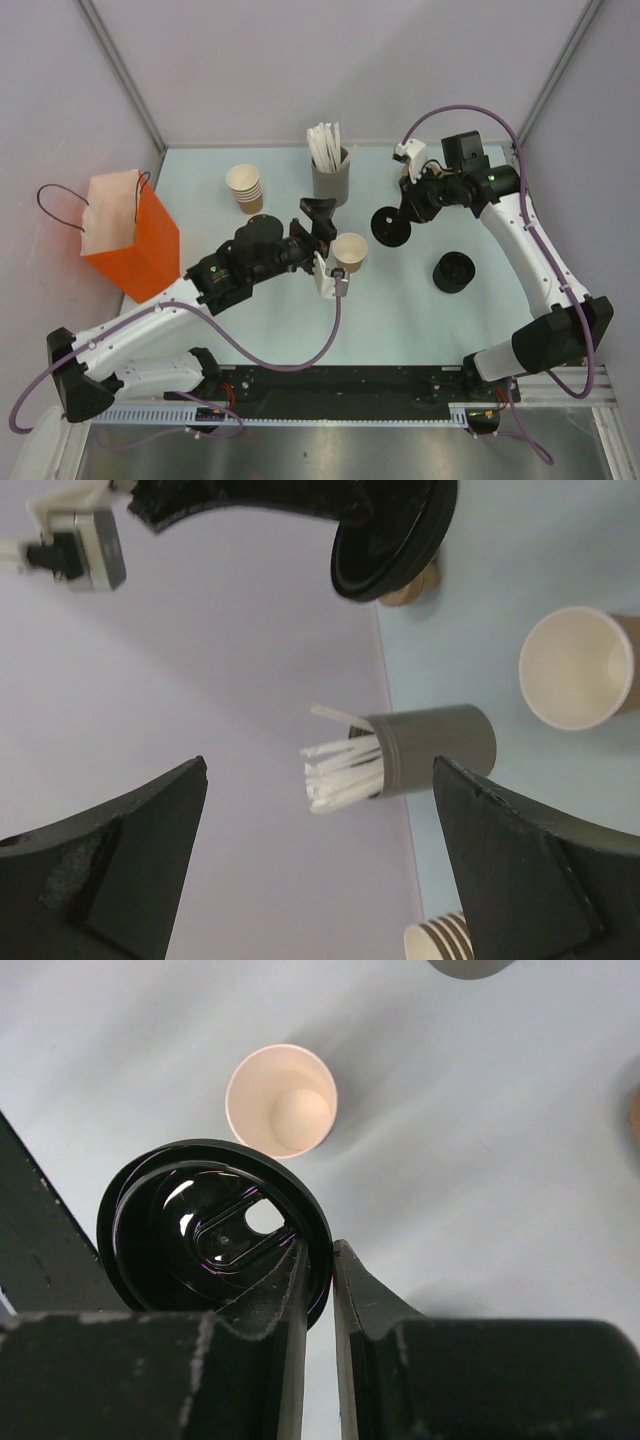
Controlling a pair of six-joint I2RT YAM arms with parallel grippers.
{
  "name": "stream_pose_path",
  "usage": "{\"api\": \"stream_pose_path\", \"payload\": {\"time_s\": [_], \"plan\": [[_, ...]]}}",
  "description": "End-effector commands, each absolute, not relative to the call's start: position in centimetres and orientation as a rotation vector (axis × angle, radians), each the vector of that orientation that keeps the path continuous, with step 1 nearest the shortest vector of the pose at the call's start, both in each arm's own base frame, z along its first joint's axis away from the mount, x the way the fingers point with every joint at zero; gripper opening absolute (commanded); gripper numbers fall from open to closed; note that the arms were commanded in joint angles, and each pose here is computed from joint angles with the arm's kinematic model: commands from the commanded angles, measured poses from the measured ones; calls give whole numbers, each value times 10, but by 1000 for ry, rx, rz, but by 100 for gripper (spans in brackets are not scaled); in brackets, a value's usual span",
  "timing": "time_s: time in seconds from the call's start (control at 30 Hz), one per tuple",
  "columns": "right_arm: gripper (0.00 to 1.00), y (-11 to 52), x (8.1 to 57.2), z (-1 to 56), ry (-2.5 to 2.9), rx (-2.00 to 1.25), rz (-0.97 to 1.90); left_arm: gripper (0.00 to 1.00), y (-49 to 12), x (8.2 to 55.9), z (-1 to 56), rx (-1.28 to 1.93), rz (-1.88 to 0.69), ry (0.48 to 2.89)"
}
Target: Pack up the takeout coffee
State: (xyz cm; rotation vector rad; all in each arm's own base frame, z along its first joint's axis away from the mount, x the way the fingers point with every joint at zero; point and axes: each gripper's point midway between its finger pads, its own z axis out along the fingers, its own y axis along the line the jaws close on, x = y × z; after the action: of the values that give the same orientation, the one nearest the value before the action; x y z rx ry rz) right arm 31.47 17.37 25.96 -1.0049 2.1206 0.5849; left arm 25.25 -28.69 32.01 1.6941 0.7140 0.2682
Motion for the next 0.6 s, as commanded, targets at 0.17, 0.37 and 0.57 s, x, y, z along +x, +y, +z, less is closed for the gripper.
{"api": "stream_pose_path", "payload": {"time_s": [0.17, 0.37, 0.57], "plan": [[17, 189, 295, 276, 1994, -1117, 710, 99, -340, 212, 311, 1789, 41, 430], [17, 199, 285, 277, 1957, -1158, 811, 99, -360, 210, 297, 1808, 95, 348], [17, 209, 271, 279, 1934, -1198, 881, 99, -371, 207, 288, 1824, 106, 308]]}}
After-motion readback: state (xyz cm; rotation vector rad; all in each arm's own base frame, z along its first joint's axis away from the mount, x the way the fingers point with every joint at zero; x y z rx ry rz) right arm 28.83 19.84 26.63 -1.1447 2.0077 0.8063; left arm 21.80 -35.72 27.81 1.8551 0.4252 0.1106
